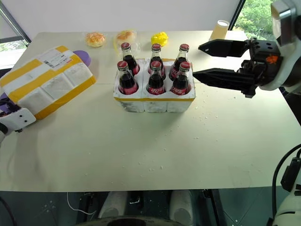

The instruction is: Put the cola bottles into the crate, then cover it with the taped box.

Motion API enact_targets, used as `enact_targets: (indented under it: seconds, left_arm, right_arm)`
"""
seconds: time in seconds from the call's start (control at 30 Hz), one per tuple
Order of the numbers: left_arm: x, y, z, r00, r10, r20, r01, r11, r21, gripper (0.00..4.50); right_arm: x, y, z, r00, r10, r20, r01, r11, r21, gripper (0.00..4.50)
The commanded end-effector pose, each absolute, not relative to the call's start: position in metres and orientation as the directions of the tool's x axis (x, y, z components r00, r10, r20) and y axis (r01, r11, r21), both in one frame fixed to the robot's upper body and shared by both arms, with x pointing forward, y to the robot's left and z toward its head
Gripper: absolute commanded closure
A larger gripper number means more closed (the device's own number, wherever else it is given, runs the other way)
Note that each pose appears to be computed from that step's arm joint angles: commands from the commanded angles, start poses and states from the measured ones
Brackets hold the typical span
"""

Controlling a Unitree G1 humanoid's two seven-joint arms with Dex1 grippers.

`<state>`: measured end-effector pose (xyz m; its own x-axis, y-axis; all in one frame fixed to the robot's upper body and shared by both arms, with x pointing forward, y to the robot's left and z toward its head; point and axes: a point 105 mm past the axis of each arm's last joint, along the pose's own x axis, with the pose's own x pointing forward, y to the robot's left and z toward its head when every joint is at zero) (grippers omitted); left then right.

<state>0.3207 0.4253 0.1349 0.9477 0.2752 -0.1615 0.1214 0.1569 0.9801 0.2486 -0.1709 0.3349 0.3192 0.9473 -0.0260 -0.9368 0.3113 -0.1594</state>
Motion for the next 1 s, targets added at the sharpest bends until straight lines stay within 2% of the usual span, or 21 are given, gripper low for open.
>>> enact_targets:
  seconds: [0.03, 0.13, 0.3, 0.33, 0.47, 0.6, 0.77, 1.0]
  left_arm:
    - [0.325, 0.43, 0.142, 0.951, 0.279, -0.136, 0.098, 0.144, 0.985, 0.25]
    - [0.327, 0.431, 0.143, 0.952, 0.276, -0.133, 0.091, 0.158, 0.983, 1.23]
    - [0.333, 0.429, 0.148, 0.956, 0.266, -0.126, 0.087, 0.157, 0.984, 3.72]
    - [0.334, 0.428, 0.15, 0.957, 0.264, -0.12, 0.081, 0.155, 0.985, 4.0]
    - [0.339, 0.426, 0.173, 0.965, 0.256, -0.056, 0.015, 0.157, 0.987, 4.08]
    - [0.345, 0.415, 0.217, 0.977, 0.207, 0.055, -0.091, 0.169, 0.981, 4.08]
    - [0.357, 0.374, 0.292, 0.975, 0.054, 0.214, -0.221, 0.207, 0.953, 4.08]
    - [0.373, 0.3, 0.368, 0.923, -0.176, 0.343, -0.294, 0.251, 0.922, 4.08]
  right_arm:
    - [0.237, -0.175, 0.347, 0.344, 0.939, -0.005, -0.916, 0.334, -0.221, 0.01]
    - [0.237, -0.177, 0.348, 0.363, 0.932, 0.002, -0.908, 0.355, -0.222, 0.0]
    - [0.238, -0.179, 0.345, 0.39, 0.921, 0.001, -0.898, 0.381, -0.222, 0.0]
    - [0.239, -0.18, 0.344, 0.398, 0.917, -0.004, -0.894, 0.387, -0.224, 0.0]
    - [0.242, -0.189, 0.337, 0.431, 0.902, -0.022, -0.889, 0.42, -0.18, 0.0]
    - [0.249, -0.202, 0.329, 0.482, 0.875, -0.042, -0.869, 0.472, -0.15, 0.0]
    - [0.258, -0.217, 0.317, 0.556, 0.828, -0.074, -0.826, 0.541, -0.155, 0.0]
    - [0.26, -0.229, 0.31, 0.599, 0.797, -0.075, -0.797, 0.586, -0.144, 0.0]
